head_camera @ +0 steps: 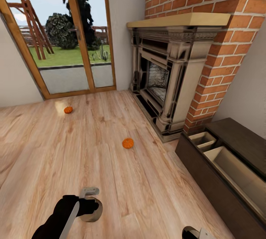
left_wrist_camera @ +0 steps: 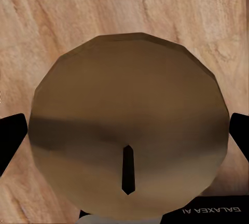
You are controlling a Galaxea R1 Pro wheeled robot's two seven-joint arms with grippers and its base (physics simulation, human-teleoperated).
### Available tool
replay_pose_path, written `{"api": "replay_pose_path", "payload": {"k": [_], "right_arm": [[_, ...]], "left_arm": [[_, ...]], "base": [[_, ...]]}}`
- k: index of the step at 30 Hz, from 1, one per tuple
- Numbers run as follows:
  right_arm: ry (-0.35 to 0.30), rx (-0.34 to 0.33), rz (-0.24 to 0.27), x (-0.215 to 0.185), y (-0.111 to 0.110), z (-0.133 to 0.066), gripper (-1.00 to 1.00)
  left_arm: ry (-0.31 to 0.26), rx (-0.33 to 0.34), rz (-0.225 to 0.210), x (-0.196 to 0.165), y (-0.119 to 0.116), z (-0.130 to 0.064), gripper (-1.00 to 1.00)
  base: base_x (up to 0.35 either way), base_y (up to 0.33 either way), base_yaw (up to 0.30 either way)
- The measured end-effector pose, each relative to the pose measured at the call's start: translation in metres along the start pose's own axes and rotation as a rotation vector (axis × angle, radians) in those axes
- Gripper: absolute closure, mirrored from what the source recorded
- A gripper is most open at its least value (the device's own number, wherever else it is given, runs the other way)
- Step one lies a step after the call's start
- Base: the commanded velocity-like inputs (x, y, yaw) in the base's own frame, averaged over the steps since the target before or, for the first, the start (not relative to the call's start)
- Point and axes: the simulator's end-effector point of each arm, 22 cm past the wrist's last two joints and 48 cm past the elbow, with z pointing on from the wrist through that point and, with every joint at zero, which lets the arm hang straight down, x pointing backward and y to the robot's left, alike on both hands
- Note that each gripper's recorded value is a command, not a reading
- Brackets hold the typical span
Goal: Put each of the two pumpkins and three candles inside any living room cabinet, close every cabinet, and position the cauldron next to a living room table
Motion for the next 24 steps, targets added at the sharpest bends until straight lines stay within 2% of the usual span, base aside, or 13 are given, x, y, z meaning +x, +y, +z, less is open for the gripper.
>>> {"api": "replay_pose_path", "payload": {"k": [12, 24], "right_arm": [[-0.001, -0.014, 0.000, -0.0007, 0.0025, 0.0002, 1.00], [0.001, -0.013, 0.002, -0.0003, 0.0019, 0.0005, 1.00]], "left_arm": [[0.000, 0.000, 0.000, 0.0000, 0.0000, 0.0000, 1.00], [0.000, 0.000, 0.000, -0.0001, 0.0001, 0.0000, 1.00]], "base": [[0.226, 0.223, -0.281], [0.159, 0.251, -0.281]]}}
